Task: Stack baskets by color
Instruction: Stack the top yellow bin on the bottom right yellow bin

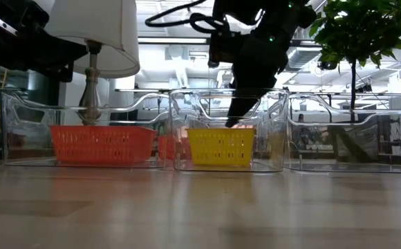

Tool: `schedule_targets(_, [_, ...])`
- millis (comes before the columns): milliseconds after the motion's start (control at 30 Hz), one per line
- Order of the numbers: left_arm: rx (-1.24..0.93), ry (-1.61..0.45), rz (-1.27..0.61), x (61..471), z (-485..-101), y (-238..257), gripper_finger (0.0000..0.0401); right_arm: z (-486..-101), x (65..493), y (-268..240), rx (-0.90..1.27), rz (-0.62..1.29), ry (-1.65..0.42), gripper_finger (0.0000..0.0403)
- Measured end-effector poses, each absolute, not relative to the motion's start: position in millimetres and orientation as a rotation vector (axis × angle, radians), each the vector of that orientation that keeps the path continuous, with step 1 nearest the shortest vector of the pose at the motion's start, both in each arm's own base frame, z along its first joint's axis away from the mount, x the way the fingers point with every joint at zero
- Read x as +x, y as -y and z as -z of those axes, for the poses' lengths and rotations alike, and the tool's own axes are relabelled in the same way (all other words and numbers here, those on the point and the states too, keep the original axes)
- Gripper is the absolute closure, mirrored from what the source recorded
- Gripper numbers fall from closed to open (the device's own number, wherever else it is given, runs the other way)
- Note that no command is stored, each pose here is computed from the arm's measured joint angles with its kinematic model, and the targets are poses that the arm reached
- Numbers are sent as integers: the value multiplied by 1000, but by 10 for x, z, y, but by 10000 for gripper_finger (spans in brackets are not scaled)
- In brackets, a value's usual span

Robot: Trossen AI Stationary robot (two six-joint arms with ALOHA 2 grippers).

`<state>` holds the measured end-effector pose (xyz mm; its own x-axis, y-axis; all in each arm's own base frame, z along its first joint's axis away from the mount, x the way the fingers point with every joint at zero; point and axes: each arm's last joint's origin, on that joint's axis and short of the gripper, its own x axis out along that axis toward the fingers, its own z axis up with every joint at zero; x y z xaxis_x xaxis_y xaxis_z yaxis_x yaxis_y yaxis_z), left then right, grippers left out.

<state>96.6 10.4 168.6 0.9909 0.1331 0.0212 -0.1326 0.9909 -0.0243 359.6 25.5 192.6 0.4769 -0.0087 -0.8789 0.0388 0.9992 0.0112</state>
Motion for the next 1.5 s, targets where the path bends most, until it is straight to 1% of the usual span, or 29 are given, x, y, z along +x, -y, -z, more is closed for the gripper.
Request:
schedule_targets(867, [-23,23,-133,966,-1687,-103,401,-1893,3545,-251,54,47,-1135,281])
schedule_targets(1333, [-23,23,-133,966,-1687,-103,401,-1879,3516,-248,48,52,-1166,290])
schedule_targets(1400, [-23,23,-133,966,-1687,-103,401,-1878,3514,-248,47,51,-1168,301])
schedule_targets(1500, [-23,23,-133,966,-1687,-103,401,-1876,3509,-248,46,51,-1174,327])
